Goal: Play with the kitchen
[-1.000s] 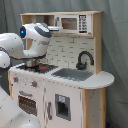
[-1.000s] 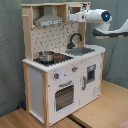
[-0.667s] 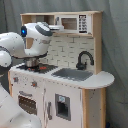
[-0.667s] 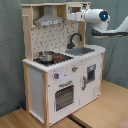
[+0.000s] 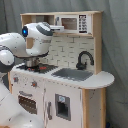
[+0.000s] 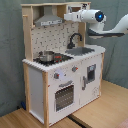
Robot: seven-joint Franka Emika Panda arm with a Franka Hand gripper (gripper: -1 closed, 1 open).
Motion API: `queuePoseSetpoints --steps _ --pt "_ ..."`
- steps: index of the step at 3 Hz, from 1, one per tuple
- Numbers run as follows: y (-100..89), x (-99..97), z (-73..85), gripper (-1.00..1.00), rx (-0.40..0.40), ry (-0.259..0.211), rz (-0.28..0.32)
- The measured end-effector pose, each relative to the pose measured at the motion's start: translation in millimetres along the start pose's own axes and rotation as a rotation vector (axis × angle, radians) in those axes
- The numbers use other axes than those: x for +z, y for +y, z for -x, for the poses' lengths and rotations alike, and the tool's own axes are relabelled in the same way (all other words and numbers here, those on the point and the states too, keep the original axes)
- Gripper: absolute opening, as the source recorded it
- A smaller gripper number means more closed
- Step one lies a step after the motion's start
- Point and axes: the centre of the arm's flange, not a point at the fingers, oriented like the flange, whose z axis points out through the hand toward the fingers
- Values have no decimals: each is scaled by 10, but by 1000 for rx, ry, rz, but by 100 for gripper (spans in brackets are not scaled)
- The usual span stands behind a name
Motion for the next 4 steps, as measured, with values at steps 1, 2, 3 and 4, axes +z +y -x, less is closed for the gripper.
queuePoseSetpoints --steps 1,2,3,4 --pt "-14 38 -13 100 3 -1 -4" --pt "-15 43 -14 -100 3 -1 -4" --pt "102 -11 -50 -100 33 13 25" --pt "122 -32 -39 100 37 13 29"
